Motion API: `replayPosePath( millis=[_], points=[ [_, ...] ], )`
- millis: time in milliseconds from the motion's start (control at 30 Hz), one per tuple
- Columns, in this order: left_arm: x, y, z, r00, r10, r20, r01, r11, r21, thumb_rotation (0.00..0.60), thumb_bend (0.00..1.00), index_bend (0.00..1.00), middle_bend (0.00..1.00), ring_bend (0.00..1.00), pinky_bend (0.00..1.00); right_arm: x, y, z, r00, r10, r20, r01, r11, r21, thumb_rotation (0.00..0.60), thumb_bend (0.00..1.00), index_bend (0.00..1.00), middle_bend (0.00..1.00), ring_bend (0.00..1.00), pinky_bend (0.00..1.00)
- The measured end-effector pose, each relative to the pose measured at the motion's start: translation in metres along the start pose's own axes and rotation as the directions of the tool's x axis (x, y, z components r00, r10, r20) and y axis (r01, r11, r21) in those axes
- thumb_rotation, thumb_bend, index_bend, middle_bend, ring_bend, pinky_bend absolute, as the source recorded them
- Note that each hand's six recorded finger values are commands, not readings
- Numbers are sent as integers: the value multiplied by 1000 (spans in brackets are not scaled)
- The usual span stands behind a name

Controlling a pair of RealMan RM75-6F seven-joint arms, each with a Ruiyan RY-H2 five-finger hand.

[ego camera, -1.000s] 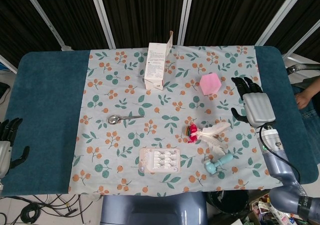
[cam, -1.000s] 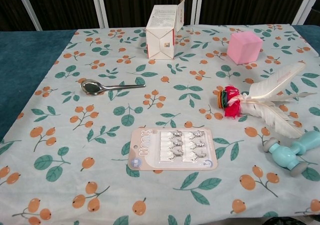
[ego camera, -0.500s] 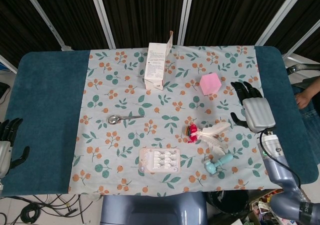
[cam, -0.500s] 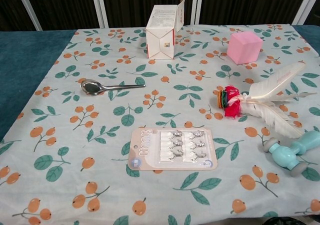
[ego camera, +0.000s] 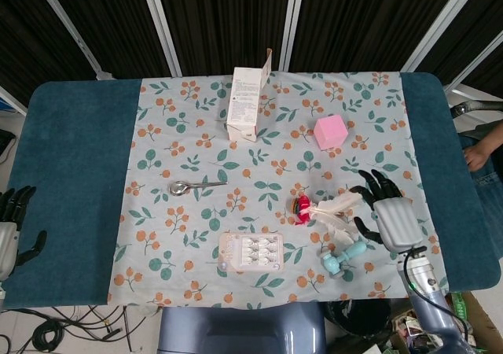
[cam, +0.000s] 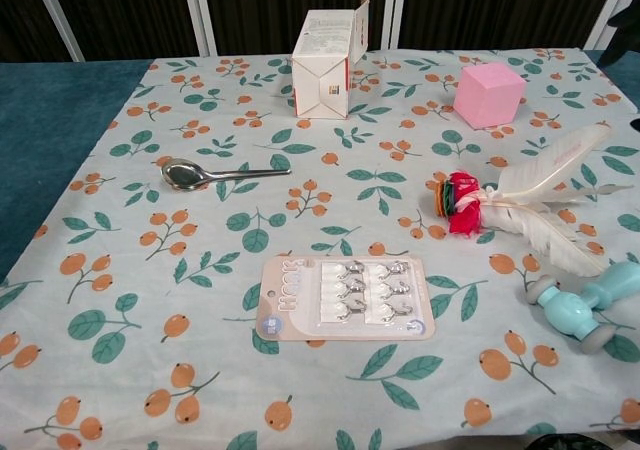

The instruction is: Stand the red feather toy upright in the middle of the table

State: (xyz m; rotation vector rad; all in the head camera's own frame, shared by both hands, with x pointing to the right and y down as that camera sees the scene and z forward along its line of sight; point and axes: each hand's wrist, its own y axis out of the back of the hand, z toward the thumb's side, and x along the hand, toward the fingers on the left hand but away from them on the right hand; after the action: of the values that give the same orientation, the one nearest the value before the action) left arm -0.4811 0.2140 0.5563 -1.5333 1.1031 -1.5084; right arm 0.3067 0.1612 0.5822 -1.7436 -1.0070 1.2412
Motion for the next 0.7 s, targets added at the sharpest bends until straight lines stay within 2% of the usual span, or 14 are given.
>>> replayPosePath(
  millis=[333, 533, 700],
  points=[
    [0, 0, 0, 1000, -2, -1, 2, 1000, 0, 600, 390, 47, 68, 0, 0, 31, -37, -1, 1000, -2, 6, 3, 998, -56, 600, 266, 367, 65, 39, 136],
    [0, 0, 0, 1000, 0, -1, 0, 1000, -1, 600, 389, 47, 68, 0, 0, 36, -53, -2, 1000, 15, 20, -13, 996, -87, 600, 266, 367, 65, 38, 136],
    [1, 0, -1, 1000, -1, -4, 1, 1000, 0, 600, 390, 49, 68, 0, 0, 35, -64, -3, 999, 2, 32, 1, 995, -95, 600, 267, 398, 73, 39, 136]
  ],
)
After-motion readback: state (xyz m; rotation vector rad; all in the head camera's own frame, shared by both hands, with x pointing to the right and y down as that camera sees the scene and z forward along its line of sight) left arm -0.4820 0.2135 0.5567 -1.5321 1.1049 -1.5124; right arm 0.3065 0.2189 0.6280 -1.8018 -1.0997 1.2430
